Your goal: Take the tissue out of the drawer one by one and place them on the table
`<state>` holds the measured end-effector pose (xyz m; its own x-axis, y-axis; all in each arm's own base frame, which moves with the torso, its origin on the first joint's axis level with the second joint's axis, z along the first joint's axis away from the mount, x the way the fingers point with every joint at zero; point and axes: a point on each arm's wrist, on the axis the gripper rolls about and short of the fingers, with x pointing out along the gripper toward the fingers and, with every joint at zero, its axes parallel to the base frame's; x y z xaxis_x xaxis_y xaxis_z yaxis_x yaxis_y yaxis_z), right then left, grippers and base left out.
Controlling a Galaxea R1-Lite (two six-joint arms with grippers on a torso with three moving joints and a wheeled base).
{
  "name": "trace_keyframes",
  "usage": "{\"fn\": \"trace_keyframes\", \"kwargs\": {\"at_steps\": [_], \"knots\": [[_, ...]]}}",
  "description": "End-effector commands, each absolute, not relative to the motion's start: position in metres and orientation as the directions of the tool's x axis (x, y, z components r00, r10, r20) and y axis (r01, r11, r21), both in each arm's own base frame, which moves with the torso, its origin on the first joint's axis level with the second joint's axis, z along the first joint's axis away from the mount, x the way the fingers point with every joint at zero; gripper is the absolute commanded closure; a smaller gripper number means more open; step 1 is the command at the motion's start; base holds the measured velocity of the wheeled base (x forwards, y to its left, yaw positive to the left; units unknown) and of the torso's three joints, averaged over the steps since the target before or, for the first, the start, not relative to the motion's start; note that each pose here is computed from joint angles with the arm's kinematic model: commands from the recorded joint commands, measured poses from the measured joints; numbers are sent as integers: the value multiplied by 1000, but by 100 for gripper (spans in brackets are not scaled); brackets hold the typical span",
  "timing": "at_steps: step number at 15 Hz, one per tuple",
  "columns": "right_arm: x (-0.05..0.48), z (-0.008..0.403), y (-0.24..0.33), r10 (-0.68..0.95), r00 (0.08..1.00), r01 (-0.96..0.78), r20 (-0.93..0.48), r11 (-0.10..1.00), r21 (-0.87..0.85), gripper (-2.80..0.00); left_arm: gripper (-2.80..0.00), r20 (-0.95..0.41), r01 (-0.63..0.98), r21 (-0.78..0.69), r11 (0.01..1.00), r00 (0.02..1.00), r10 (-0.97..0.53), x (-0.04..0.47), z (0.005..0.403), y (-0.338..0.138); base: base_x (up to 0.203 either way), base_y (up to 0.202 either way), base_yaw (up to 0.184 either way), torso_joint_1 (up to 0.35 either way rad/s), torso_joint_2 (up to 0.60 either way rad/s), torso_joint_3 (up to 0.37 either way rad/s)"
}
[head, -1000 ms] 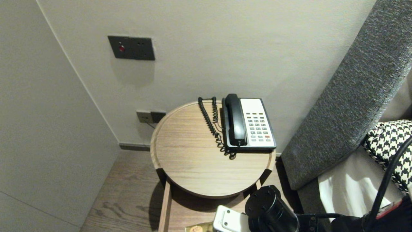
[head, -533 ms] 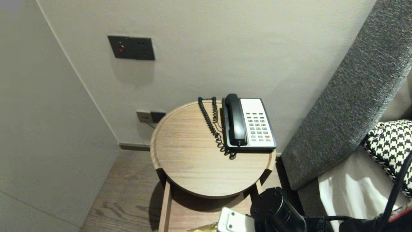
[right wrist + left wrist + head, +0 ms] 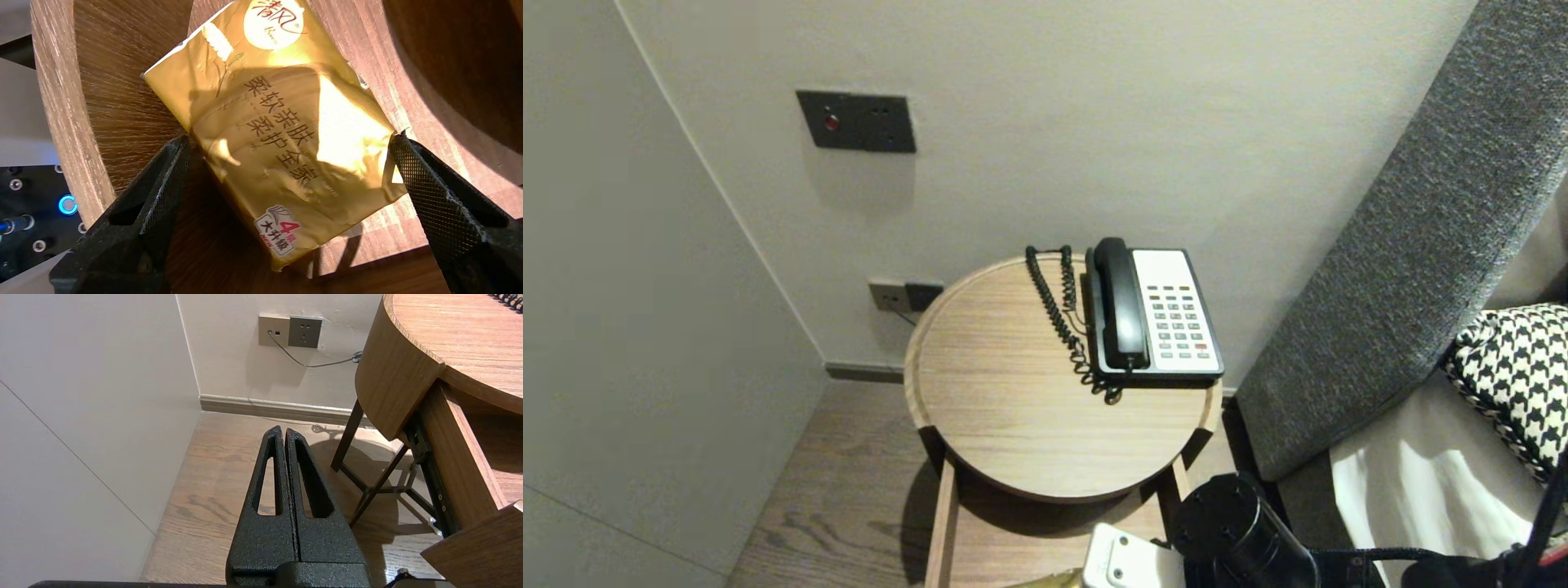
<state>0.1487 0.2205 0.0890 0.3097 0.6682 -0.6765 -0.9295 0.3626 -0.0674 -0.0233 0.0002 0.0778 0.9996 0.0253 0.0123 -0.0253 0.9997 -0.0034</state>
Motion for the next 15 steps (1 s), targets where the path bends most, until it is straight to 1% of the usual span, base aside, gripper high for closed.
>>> {"fn": "trace_keyframes", "kwargs": {"at_steps": [1,3,5,7,12,15], "knots": [[149,89,221,679,314,-931,-664,358,-75,-280,0,15,-26,-3,1000,1000,26,-23,78,0,0,0,0,0,0,0],[148,87,221,700,313,-937,-642,338,-88,-280,0,15,-28,-2,1000,1000,28,-23,78,0,0,0,0,0,0,0],[146,84,219,744,322,-941,-586,320,-110,-280,0,14,-26,-3,1000,1000,26,-23,78,0,0,0,0,0,0,0],[143,83,219,759,313,-946,-571,301,-118,-280,0,14,-26,-3,1000,1000,26,-23,78,0,0,0,0,0,0,0],[140,79,216,771,256,-965,-583,237,-110,-280,0,14,-26,-3,1000,1000,26,-23,78,0,0,0,0,0,0,0],[145,71,221,764,237,-971,-599,210,-117,-280,0,14,-26,-3,1000,1000,26,-23,78,0,0,0,0,0,0,0]]}}
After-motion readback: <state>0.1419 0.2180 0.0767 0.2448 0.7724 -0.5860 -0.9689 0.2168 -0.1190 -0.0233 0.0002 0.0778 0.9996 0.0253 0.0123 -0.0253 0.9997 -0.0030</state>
